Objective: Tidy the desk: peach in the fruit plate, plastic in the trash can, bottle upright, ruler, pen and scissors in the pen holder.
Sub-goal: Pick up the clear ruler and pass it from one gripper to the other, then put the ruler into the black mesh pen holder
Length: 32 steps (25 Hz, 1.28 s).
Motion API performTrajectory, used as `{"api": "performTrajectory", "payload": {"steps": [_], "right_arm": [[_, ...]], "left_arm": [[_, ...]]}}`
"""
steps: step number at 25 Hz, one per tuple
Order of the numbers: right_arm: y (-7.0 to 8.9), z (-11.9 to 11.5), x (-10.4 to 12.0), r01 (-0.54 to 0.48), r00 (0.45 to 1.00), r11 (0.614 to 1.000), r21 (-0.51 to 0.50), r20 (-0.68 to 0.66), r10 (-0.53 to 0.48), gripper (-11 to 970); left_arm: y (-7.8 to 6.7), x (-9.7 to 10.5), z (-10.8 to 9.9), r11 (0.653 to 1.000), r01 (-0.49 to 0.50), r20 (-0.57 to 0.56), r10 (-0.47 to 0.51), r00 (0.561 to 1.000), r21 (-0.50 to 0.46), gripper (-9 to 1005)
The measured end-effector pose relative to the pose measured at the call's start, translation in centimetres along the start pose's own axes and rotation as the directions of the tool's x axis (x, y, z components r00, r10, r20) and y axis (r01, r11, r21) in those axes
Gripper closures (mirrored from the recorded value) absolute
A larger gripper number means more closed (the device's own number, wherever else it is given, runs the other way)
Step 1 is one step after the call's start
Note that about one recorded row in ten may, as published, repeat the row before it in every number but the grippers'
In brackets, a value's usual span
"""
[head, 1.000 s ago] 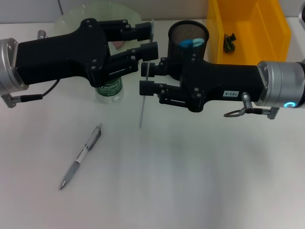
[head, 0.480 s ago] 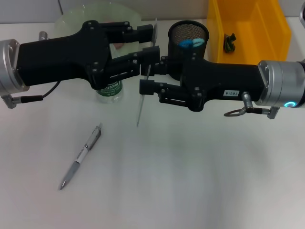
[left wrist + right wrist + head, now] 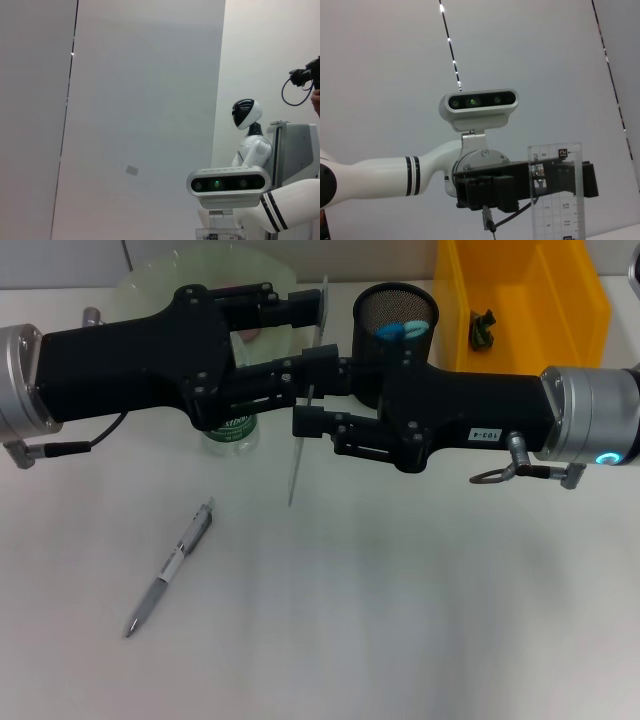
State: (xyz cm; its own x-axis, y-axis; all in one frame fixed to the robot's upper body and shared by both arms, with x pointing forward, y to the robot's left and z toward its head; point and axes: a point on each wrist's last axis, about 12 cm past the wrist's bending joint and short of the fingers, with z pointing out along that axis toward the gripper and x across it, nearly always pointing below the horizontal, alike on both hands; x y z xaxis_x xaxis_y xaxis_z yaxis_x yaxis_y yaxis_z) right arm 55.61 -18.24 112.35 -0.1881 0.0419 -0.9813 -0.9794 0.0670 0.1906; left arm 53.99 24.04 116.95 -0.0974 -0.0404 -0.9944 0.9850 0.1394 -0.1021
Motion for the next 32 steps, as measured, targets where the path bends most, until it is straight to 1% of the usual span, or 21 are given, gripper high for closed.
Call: {"api": "performTrajectory", "payload": {"steps": [7, 10, 16, 21, 23, 28, 32], "right_arm": [[0.0, 0.0, 0.0, 0.0, 1.0, 1.0, 0.0, 0.0, 0.0, 573], [0.0, 0.0, 0.0, -0.001, 1.0, 1.0, 0.001, 0.0, 0.001, 573], [0.2, -0.8, 0.4, -0.006, 1.0, 1.0, 0.028, 0.013, 0.006, 572], [0.5, -1.8, 0.8, -0.012, 0.999, 0.998, 0.061, 0.031, 0.01, 572], [0.6, -2.5, 1.0, -0.01, 0.999, 0.996, 0.088, 0.045, 0.006, 572], [0.6, -3.5, 0.7, 0.005, 0.997, 0.991, 0.13, 0.07, -0.014, 572], [0.5, -3.7, 0.5, 0.005, 0.996, 0.99, 0.144, 0.088, -0.017, 572]], "left_arm": [[0.1, 0.1, 0.0, 1.0, 0.005, 0.0, -0.005, 1.0, -0.009, 416], [0.1, 0.0, 0.0, 1.0, 0.003, -0.001, -0.003, 1.0, -0.012, 257], [0.0, 0.3, -0.3, 1.0, 0.003, -0.017, -0.003, 1.0, -0.014, 259], [-0.2, 0.7, -1.0, 1.0, 0.0, -0.045, -0.001, 0.999, -0.025, 260], [-0.3, 1.1, -1.4, 1.0, -0.004, -0.063, 0.002, 0.998, -0.029, 261], [-0.5, 1.7, -1.6, 0.999, 0.015, -0.063, -0.018, 0.998, -0.04, 263], [-0.8, 2.4, -2.0, 0.998, 0.026, -0.061, -0.029, 0.998, -0.05, 264]]}}
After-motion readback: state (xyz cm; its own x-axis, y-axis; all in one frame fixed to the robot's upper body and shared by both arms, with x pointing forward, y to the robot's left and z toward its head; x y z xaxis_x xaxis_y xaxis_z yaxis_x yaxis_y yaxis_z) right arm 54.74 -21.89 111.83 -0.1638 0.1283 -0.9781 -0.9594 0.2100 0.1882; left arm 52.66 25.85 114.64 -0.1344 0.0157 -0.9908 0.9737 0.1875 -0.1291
